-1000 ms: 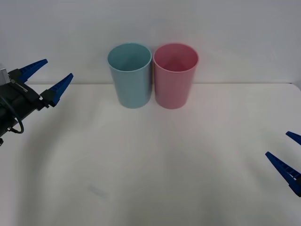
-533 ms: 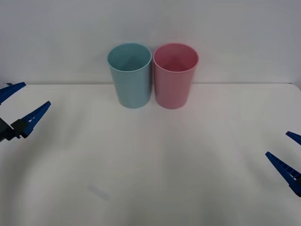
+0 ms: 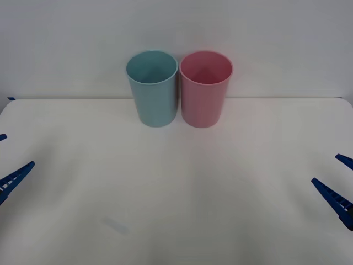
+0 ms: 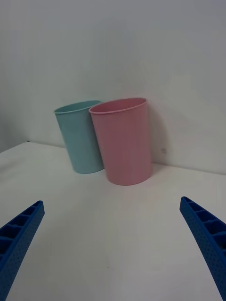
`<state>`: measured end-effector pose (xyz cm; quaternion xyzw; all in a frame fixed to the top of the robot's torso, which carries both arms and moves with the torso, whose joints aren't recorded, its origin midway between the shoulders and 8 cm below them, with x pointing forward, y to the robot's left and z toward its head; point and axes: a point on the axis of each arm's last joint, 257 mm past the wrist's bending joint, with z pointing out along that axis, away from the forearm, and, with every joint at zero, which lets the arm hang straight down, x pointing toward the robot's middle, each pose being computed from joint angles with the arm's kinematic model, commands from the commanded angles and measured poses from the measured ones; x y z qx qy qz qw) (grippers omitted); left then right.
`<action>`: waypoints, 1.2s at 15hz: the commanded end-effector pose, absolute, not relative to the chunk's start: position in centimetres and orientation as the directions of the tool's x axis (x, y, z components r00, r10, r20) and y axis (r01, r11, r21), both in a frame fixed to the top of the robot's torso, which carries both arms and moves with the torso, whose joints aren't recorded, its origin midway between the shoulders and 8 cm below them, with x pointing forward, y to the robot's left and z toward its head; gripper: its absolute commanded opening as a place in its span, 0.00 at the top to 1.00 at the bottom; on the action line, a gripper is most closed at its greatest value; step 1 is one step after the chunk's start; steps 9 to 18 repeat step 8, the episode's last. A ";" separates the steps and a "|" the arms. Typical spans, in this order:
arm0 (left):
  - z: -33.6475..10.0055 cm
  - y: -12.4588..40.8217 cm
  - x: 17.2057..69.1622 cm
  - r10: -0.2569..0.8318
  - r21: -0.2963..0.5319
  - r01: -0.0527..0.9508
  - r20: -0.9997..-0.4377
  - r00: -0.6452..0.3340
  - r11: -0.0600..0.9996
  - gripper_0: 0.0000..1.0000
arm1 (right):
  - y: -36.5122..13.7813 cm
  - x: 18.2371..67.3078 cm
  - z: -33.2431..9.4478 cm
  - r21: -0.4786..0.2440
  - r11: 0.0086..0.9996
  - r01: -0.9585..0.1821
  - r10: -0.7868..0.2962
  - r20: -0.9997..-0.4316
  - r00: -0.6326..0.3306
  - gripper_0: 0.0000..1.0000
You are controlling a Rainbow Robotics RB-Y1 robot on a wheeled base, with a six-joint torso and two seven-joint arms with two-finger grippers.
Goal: Grasp the object on the table and drop it into the matching bin: aluminum can to the light blue bin, PET bottle to the pink bin.
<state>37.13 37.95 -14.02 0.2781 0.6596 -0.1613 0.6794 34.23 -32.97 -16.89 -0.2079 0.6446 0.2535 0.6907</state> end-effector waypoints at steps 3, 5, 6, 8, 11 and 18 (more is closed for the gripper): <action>-15.6 38.6 35.3 0.112 0.101 0.583 -0.994 0.017 0.806 0.00 | -33.0 34.2 -16.9 0.039 0.785 -0.618 0.082 -0.996 0.041 0.00; -16.1 38.6 35.2 0.109 0.093 0.579 -0.994 0.006 0.810 0.00 | -33.0 34.2 -16.9 0.039 0.785 -0.618 0.082 -0.996 0.041 0.00; -16.1 38.6 35.2 0.109 0.093 0.579 -0.994 0.006 0.810 0.00 | -33.0 34.2 -16.9 0.039 0.785 -0.618 0.082 -0.996 0.041 0.00; -16.1 38.6 35.2 0.109 0.093 0.579 -0.994 0.006 0.810 0.00 | -33.0 34.2 -16.9 0.039 0.785 -0.618 0.082 -0.996 0.041 0.00; -16.1 38.6 35.2 0.109 0.093 0.579 -0.994 0.006 0.810 0.00 | -33.0 34.2 -16.9 0.039 0.785 -0.618 0.082 -0.996 0.041 0.00; -16.1 38.6 35.2 0.109 0.093 0.579 -0.994 0.006 0.810 0.00 | -33.0 34.2 -16.9 0.039 0.785 -0.618 0.082 -0.996 0.041 0.00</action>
